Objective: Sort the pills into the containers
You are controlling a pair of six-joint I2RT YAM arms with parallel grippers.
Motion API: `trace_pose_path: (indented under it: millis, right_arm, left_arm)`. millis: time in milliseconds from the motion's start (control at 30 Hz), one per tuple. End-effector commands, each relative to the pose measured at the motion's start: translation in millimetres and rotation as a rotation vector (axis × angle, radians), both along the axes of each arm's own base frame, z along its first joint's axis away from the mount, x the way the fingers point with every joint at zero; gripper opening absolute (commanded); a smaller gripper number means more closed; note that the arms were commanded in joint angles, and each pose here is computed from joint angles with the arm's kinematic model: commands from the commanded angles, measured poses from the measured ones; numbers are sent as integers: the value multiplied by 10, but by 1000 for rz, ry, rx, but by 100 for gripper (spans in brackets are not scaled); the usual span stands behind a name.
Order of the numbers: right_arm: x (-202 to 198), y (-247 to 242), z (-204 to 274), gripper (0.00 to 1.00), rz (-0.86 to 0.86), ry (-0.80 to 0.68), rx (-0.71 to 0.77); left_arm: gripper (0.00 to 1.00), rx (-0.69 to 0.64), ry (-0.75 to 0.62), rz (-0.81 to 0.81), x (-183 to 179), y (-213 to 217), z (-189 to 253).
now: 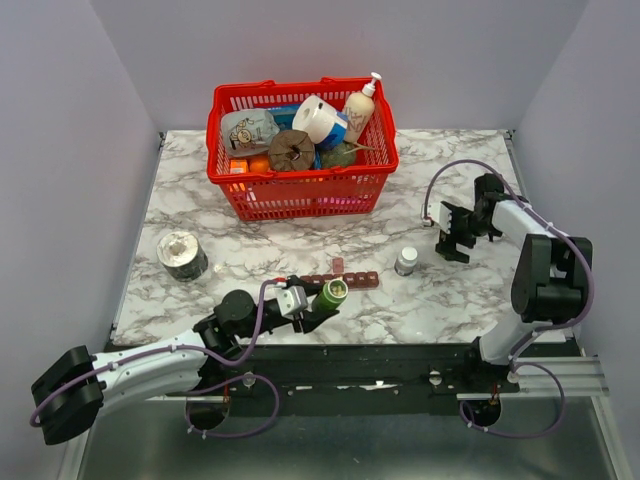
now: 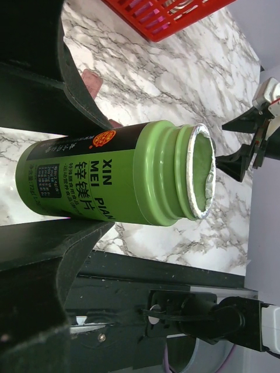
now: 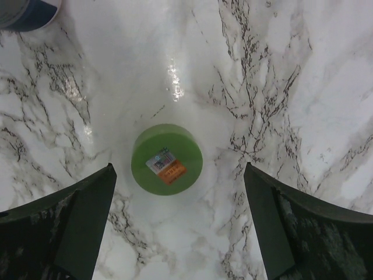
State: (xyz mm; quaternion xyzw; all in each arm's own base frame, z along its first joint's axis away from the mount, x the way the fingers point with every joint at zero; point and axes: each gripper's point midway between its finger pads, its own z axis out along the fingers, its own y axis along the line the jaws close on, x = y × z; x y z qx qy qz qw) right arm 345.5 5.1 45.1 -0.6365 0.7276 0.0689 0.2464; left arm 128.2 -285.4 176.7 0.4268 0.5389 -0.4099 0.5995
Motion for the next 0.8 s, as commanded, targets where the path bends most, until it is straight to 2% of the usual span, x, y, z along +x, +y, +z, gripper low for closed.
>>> trace_pose_path:
  millis: [0,133,400,500,533,600,633,767]
  right_arm:
    - [66,-4,-142,100,-64,34,-15]
    - [47,-10,-225,98,-74,71,-26]
    - [-22,-3,-287,81,-93,90,-21]
    - [-47,24,-261,69,-99,91,-5]
    - [-47,33,-250,57,-105,91,1]
    - [-49,34,-183,42,-137,93,12]
    - [-50,43,-148,30,-144,91,16]
    - [-40,184,275,24,-174,35,110]
  left_arm:
    - [0,-80,-72,-8,-5,11,261]
    - [0,-79,-70,-5,-7,24,247]
    - [0,-78,-68,2,2,37,247]
    - [0,-78,-67,1,-1,36,252]
    - [0,-79,-68,-5,-13,32,259]
    - [0,-73,-65,-15,-24,20,257]
    - [0,-71,-63,-18,-26,16,259]
    - [0,-44,-49,-53,-61,-43,239]
